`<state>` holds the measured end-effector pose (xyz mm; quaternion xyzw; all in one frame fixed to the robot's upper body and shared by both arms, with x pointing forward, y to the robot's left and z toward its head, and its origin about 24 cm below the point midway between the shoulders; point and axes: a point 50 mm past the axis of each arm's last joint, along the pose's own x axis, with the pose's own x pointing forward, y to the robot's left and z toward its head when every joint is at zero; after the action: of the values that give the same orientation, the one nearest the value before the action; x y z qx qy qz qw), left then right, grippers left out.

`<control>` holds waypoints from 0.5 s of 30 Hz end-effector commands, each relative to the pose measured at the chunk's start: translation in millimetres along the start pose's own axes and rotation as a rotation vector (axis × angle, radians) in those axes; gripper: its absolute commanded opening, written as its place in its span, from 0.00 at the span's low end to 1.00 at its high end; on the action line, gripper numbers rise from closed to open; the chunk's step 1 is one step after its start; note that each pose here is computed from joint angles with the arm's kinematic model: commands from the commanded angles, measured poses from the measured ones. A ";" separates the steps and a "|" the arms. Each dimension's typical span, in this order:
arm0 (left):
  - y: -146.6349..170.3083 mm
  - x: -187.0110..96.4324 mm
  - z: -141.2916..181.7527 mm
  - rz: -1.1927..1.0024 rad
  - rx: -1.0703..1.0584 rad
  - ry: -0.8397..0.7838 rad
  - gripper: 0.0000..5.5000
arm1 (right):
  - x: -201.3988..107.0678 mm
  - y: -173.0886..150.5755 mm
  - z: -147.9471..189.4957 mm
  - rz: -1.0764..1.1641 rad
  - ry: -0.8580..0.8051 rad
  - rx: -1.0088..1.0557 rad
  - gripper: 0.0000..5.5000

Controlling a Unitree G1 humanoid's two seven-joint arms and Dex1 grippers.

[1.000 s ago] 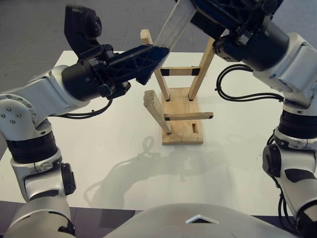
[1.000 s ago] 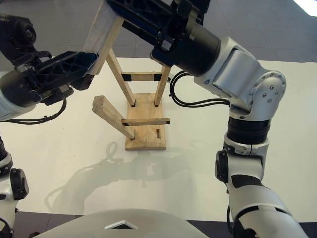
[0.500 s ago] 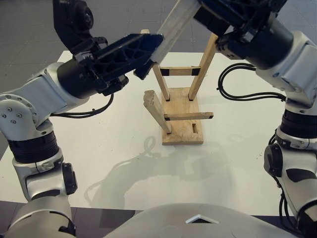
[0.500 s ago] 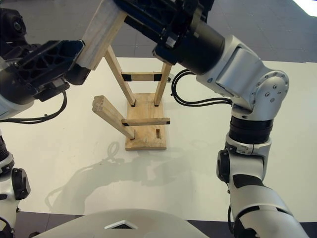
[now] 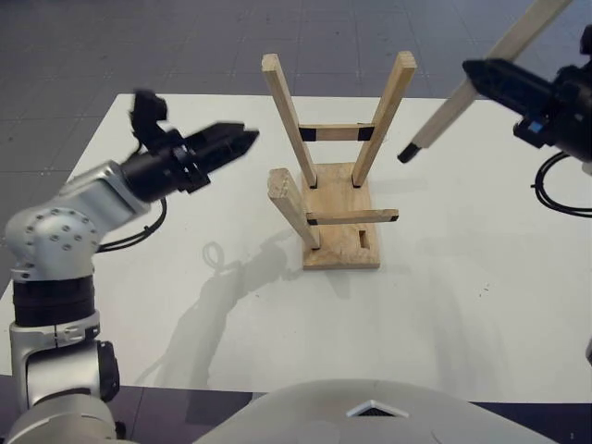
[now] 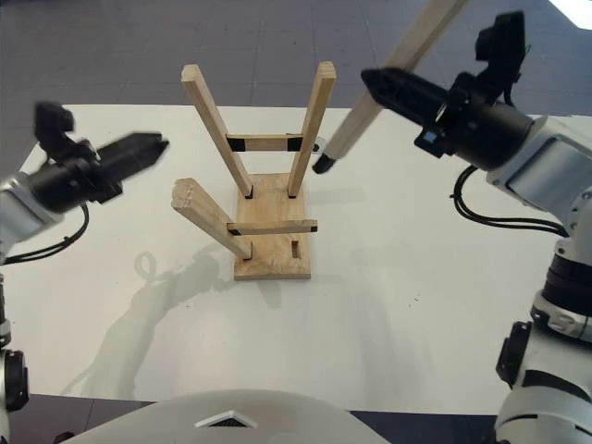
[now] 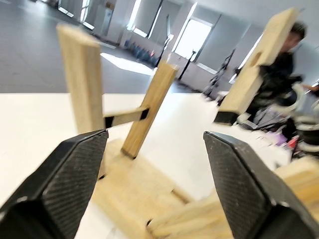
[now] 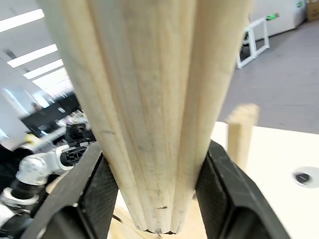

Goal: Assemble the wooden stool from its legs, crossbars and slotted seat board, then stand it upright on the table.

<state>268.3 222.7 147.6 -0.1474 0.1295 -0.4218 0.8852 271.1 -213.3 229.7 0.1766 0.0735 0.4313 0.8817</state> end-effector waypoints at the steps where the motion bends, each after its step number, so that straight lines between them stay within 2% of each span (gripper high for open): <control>1: 15.5 1.6 -57.7 0.139 0.270 0.309 0.64 | -4.7 -12.0 -42.6 -0.053 0.122 -0.196 0.37; 5: 17.4 8.5 -84.6 0.174 0.306 0.365 0.64 | -9.7 -22.2 -91.7 -0.041 0.190 -0.356 0.37; 9: 24.4 19.4 -90.3 0.194 0.341 0.369 0.64 | -10.5 -16.3 -102.8 0.018 0.171 -0.456 0.37; 15: 49.9 58.6 -83.3 0.316 0.394 0.326 0.64 | -5.0 -1.8 -130.8 0.087 0.181 -0.437 0.37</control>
<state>294.5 201.2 42.8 0.1047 0.2205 -0.3237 0.9141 237.1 -191.6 111.2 -0.0526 0.0530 0.4820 0.8730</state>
